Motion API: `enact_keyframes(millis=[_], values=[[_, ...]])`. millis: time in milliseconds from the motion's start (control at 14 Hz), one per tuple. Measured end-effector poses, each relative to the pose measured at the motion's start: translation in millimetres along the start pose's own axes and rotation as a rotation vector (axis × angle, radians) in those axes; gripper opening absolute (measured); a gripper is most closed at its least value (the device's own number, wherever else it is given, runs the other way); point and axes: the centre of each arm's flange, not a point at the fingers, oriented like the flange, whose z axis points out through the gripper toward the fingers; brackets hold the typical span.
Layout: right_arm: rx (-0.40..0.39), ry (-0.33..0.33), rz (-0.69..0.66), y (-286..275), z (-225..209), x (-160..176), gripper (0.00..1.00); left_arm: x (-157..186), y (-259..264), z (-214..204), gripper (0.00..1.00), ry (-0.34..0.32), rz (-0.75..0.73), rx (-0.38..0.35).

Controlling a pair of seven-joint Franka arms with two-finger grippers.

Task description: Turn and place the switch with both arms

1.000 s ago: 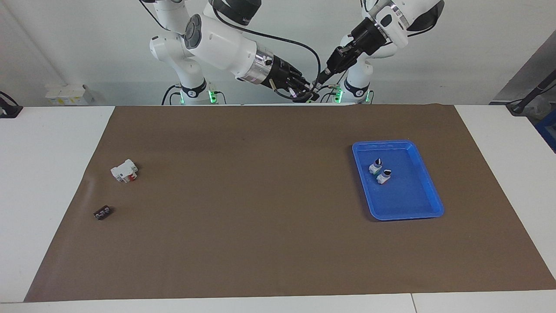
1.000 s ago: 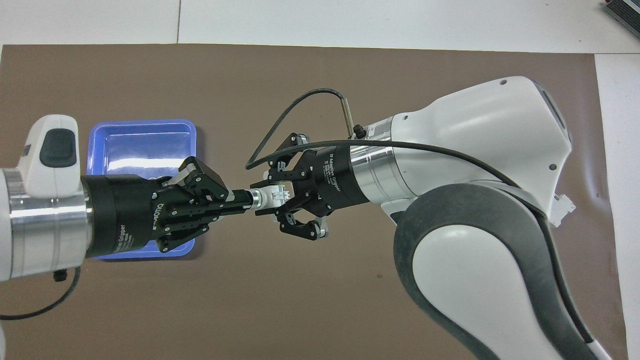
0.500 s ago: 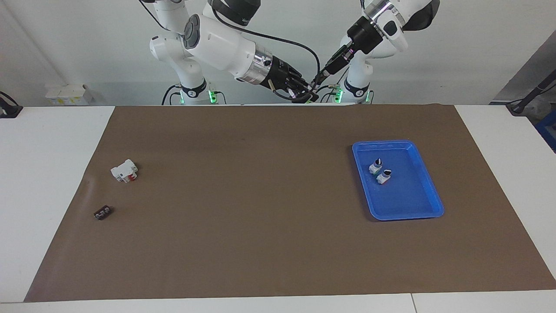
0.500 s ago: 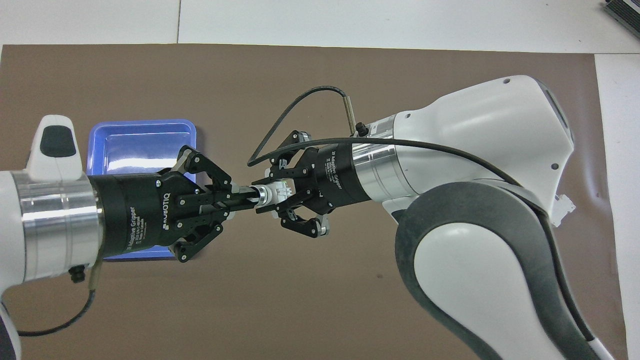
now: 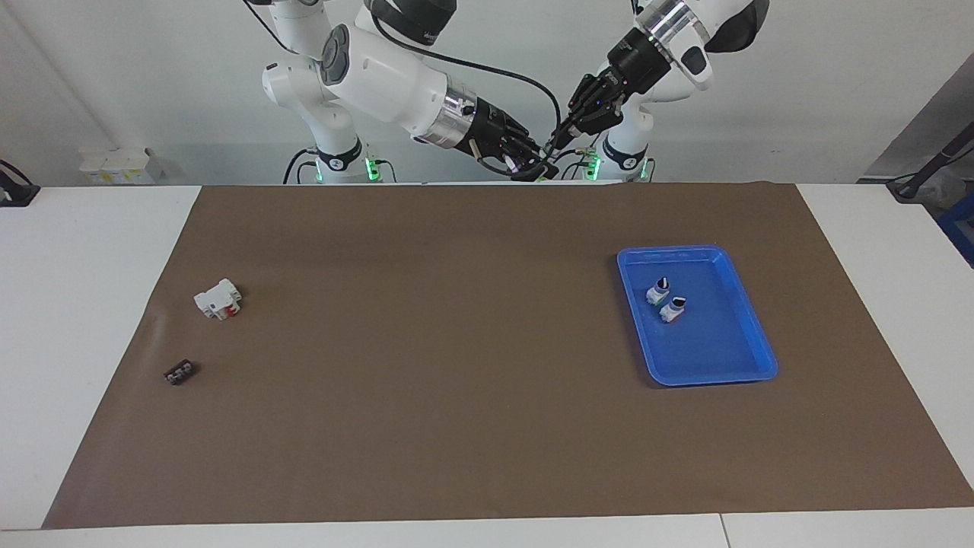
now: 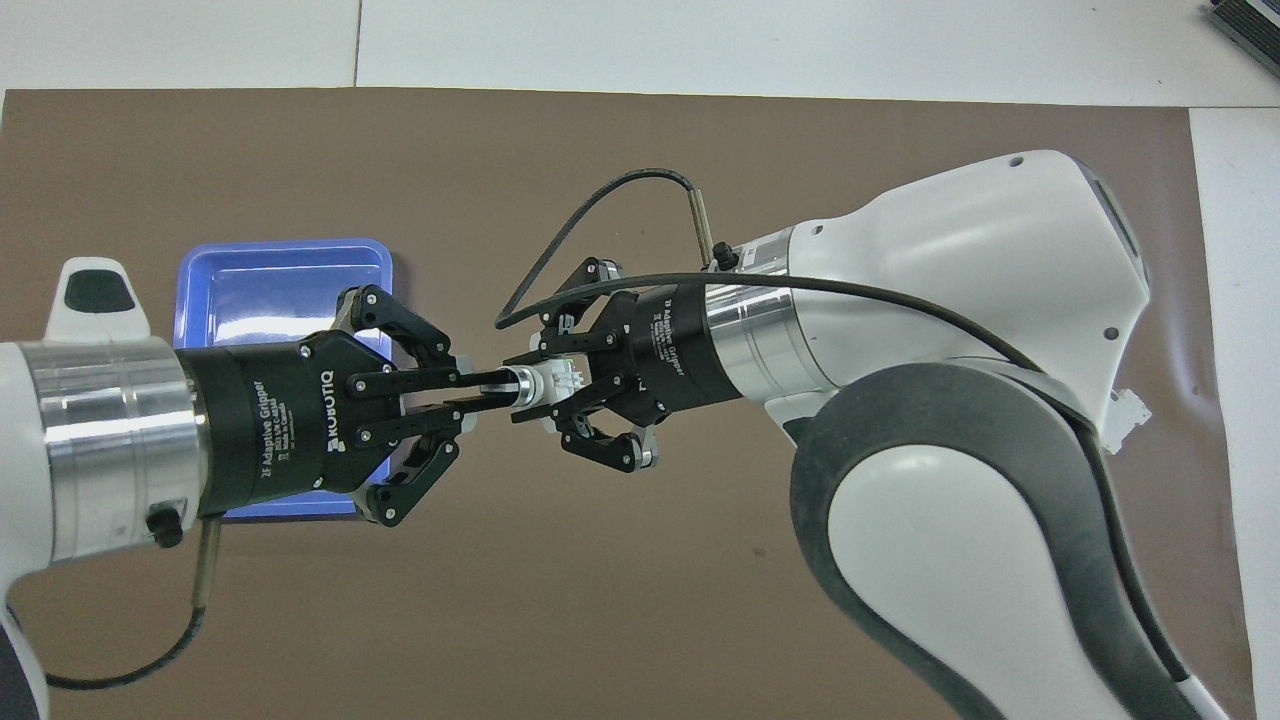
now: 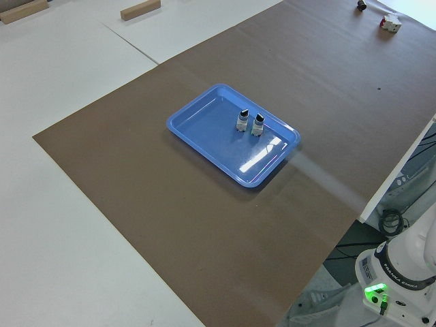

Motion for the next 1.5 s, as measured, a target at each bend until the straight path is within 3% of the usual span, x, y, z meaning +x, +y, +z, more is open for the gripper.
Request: enact_keyframes(millis=[1071, 1143, 1500], values=[[-0.001, 0.0, 0.001, -0.1, 0.4, 0.2, 0.35, 0.5, 0.1, 0.2, 0.11, 0.0, -0.036, 0.0], [-0.005, 0.007, -0.002, 0.5, 2.5, 0.8, 0.4, -0.5, 0.8, -1.1, 0.11, -0.001, -0.035, -0.008], [-0.024, 0.079, -0.037, 5.6, 0.5, 1.6, 0.96, -2.6, 2.4, -4.1, 0.11, -0.005, -0.031, -0.024]])
